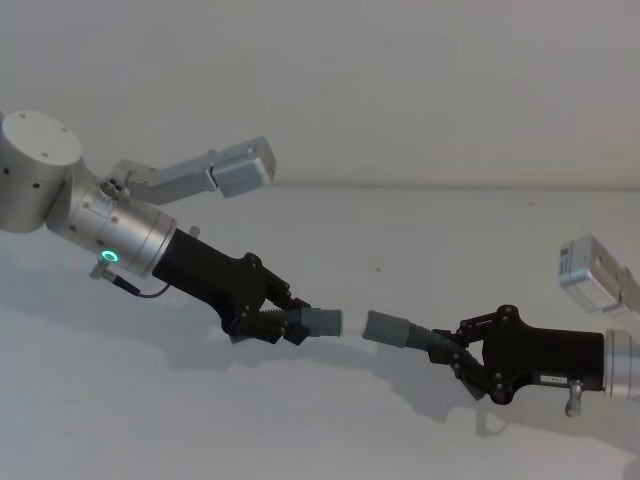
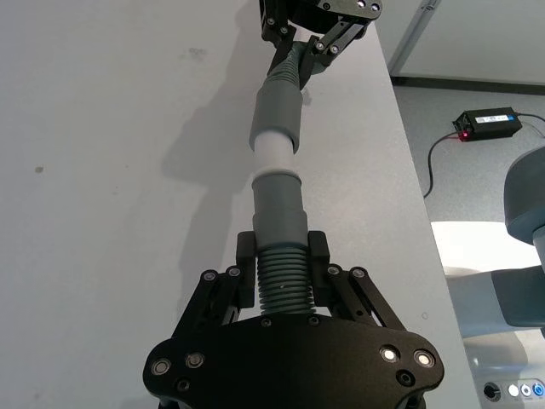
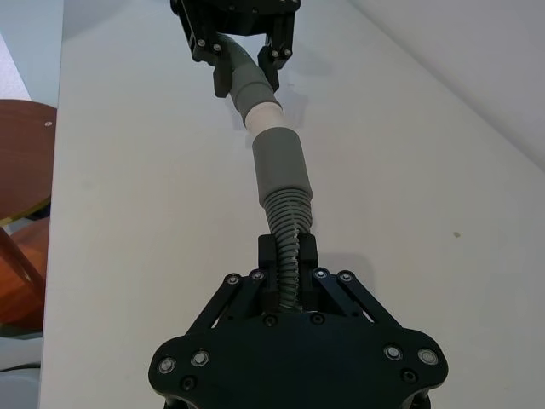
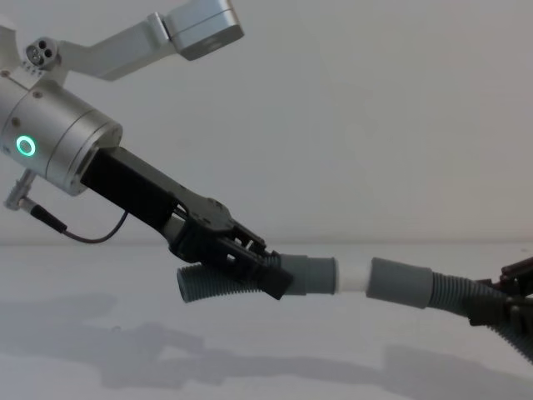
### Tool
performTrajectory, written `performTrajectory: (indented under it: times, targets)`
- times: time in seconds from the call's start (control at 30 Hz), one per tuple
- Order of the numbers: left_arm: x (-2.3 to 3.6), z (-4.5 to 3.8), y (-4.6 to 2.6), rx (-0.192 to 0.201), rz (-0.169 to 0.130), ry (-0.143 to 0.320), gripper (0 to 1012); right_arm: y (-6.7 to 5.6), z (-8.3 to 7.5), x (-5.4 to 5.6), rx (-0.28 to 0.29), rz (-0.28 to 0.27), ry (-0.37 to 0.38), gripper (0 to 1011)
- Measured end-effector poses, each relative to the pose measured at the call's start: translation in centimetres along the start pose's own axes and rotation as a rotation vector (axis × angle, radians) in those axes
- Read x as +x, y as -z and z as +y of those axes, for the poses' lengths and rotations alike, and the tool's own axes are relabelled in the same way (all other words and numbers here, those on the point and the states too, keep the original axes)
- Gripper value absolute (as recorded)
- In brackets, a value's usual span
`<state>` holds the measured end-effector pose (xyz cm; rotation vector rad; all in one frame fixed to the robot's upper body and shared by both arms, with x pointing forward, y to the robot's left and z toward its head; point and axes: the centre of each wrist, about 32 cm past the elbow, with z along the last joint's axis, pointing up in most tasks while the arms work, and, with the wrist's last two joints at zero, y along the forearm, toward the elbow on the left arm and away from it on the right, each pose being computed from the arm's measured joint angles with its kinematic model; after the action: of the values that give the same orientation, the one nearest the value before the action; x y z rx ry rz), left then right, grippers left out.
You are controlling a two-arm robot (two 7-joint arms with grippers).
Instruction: Use both hands to pick up one end of the pipe from the table, align the ends, and insert them.
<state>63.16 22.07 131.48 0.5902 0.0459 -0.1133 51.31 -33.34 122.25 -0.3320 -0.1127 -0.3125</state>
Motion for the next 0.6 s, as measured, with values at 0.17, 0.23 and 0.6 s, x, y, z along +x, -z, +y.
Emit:
performTrajectory:
  times: [0.17, 0.23, 0.6]
  targets:
    - [-0.02, -0.04, -0.02, 0.0, -0.001, 0.002, 342, 0.0, -0.02, -0.02, 0.0, -0.001, -0.001, 124]
    - [-0.02, -0.05, -0.02, 0.0, -0.001, 0.002, 341, 0.0, -0.03, -0.02, 0.0, -0.001, -0.001, 124]
    - [-0.04, -0.08, -0.06, -0.001, -0.003, 0.004, 342, 0.0, -0.03, -0.04, 0.0, -0.002, -0.002, 124]
